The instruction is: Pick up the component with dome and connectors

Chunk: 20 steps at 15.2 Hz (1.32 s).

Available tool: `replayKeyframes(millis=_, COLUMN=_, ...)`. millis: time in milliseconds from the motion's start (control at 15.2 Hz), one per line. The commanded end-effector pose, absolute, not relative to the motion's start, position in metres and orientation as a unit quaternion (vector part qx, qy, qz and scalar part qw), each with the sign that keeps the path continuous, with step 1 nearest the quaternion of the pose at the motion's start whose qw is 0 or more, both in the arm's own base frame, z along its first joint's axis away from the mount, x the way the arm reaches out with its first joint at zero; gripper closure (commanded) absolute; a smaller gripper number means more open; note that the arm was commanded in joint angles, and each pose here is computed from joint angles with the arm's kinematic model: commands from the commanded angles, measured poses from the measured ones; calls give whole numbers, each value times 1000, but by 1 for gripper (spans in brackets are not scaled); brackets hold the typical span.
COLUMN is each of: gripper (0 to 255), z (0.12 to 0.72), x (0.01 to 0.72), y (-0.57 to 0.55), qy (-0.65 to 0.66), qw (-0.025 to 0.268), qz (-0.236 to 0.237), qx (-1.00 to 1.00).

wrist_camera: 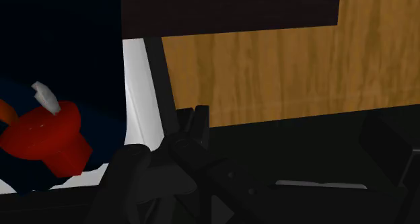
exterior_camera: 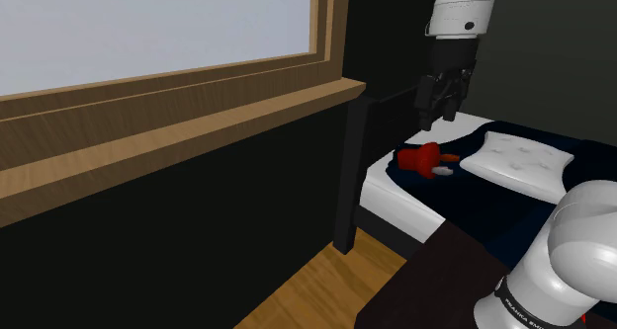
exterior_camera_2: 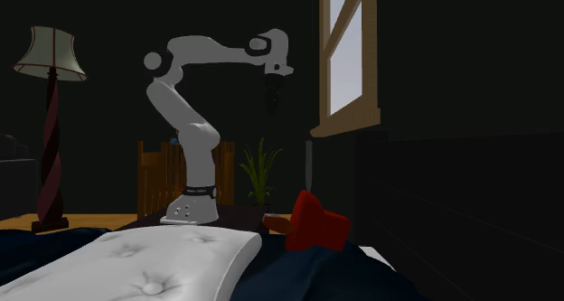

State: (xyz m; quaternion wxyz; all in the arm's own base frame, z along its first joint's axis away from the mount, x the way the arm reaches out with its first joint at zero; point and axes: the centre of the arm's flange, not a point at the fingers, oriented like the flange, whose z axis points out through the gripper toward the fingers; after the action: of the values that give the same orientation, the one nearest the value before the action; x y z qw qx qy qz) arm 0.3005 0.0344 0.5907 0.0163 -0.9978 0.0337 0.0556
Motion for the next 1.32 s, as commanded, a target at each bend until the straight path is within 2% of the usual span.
replayKeyframes(millis=0, gripper=0, z=591, x=301, y=34, qy=34, qw=16, qz=56, qx=-998)
replayKeyframes(millis=1254, gripper=0, z=441, x=340, y=-160, qy=-11, qw=5, qz=73, qx=-997)
